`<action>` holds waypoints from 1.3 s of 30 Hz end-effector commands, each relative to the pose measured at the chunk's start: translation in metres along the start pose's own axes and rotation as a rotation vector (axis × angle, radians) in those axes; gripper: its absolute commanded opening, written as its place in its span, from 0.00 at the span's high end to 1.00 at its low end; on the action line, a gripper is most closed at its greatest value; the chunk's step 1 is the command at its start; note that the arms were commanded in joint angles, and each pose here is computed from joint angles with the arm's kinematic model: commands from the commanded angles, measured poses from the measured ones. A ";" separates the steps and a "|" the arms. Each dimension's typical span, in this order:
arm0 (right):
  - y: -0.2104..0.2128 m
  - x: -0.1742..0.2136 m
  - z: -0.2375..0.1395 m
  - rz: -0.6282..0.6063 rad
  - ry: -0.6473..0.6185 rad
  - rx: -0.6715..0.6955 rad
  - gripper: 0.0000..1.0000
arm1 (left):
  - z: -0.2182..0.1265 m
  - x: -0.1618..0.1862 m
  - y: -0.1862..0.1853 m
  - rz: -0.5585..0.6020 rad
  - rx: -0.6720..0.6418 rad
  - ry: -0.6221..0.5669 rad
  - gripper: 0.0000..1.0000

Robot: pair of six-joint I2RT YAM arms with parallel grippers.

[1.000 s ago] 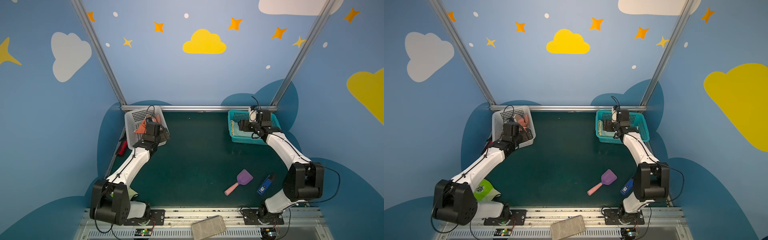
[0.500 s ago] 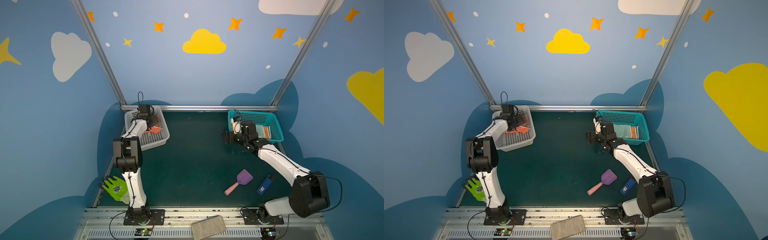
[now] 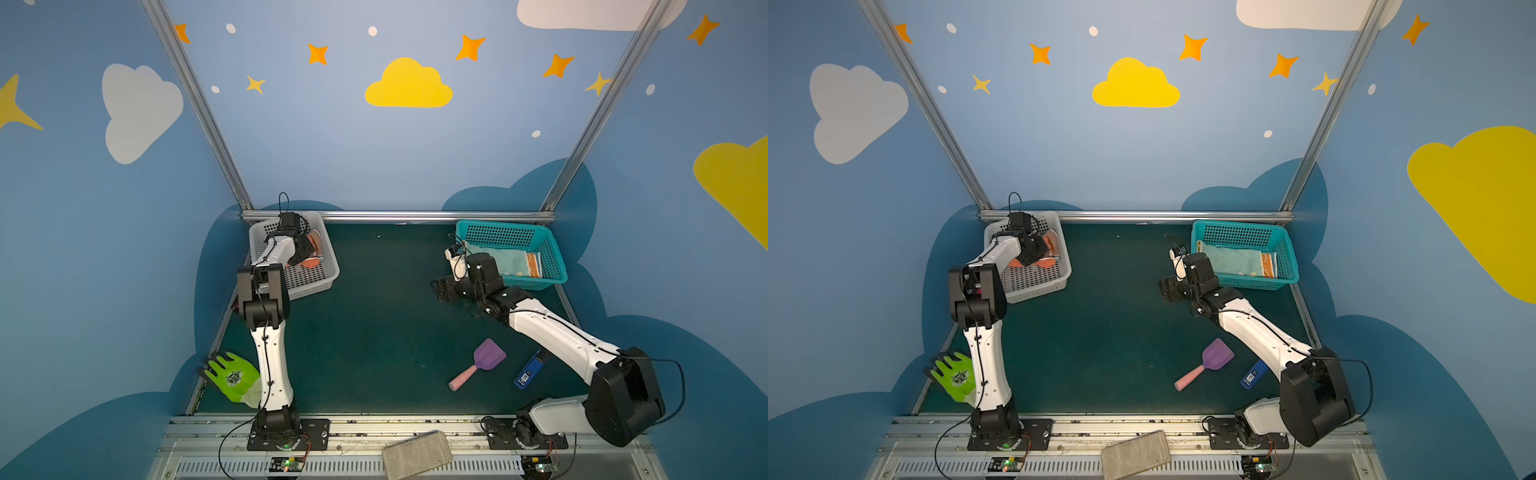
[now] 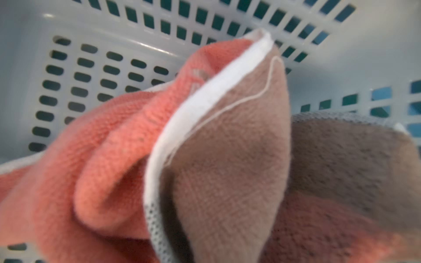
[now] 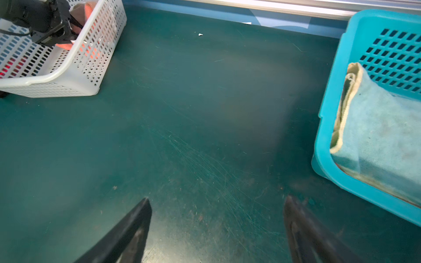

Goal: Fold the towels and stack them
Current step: 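Grasp the pink towel in the white basket with the left gripper while the right withdraws, then lift the pink towel from the white basket with the left gripper onto the table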

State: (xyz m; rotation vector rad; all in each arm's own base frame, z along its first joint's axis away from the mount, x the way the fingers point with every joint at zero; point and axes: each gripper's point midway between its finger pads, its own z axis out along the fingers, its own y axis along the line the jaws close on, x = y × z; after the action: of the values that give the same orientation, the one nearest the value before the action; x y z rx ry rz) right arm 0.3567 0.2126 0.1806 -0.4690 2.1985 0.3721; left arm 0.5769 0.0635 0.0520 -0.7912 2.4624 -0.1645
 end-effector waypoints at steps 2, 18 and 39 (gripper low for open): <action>-0.001 -0.006 -0.001 0.002 -0.002 0.014 0.13 | -0.034 -0.014 -0.023 0.045 0.091 -0.032 0.96; -0.017 0.013 0.004 0.077 0.135 0.115 0.13 | -0.220 0.004 -0.135 0.366 0.390 -0.315 0.96; -0.014 0.028 -0.020 0.038 0.133 0.089 0.13 | -0.217 0.250 -0.225 0.562 0.683 0.151 0.96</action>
State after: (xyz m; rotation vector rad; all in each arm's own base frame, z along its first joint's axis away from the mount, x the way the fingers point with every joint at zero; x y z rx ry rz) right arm 0.3445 0.1923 0.1640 -0.3858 2.3526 0.2831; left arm 0.4109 -0.2594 0.2020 0.2563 2.3549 -0.7064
